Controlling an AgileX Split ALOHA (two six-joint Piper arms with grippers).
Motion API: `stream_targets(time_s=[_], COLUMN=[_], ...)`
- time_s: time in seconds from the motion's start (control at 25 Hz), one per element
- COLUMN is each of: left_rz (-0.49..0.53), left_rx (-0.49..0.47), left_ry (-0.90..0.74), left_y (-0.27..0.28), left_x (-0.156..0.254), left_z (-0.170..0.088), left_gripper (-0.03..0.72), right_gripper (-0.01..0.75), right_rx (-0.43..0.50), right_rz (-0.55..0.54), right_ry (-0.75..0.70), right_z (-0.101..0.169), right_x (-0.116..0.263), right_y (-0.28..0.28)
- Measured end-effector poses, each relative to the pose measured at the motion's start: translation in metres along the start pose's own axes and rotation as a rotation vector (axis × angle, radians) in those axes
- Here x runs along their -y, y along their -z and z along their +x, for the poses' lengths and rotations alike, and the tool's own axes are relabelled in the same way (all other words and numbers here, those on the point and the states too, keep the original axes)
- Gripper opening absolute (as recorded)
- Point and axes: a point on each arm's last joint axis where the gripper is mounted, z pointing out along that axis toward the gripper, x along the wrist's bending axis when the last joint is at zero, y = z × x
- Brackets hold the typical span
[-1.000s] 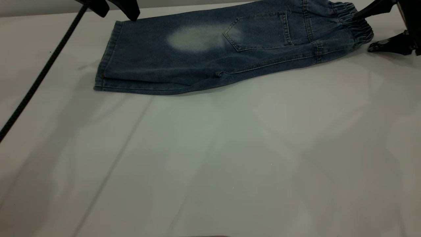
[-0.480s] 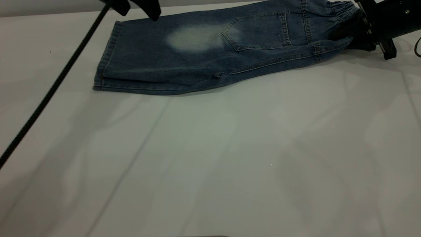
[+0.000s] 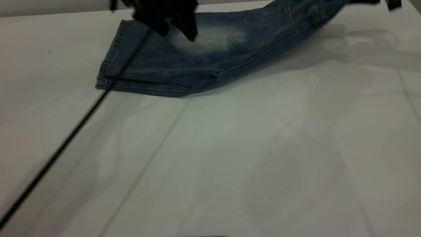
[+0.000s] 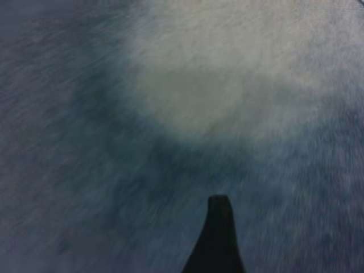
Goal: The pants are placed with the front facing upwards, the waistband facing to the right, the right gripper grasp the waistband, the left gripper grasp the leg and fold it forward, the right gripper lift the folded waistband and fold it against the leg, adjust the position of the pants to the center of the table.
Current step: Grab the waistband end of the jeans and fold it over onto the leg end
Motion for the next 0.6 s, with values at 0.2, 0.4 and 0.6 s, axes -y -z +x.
stream_targets(time_s=[0.2,0.4,0.6], left_rz=[0.054,0.093,0.091], left_rx=[0.030,0.046,0.046], left_ry=[-0.062,-0.092,-0.099], left_y=[-0.035,-0.054,-0.055], left_x=[-0.002,0.001,0.001], left_z=[-0.019,-0.028,-0.030], left_gripper=[0.575,0.575,0.574], right_gripper=[0.074,0.074,0.074], right_rx=[-0.046,-0.140,-0.237], right_rz=[0.012,0.002,-0.004], right_ry=[0.043,0.069,0.112], right_z=[0.028,0.051,0.078], right_x=[-0.001,-0.002,-0.003], right_y=[-0.006,-0.012,-0.010])
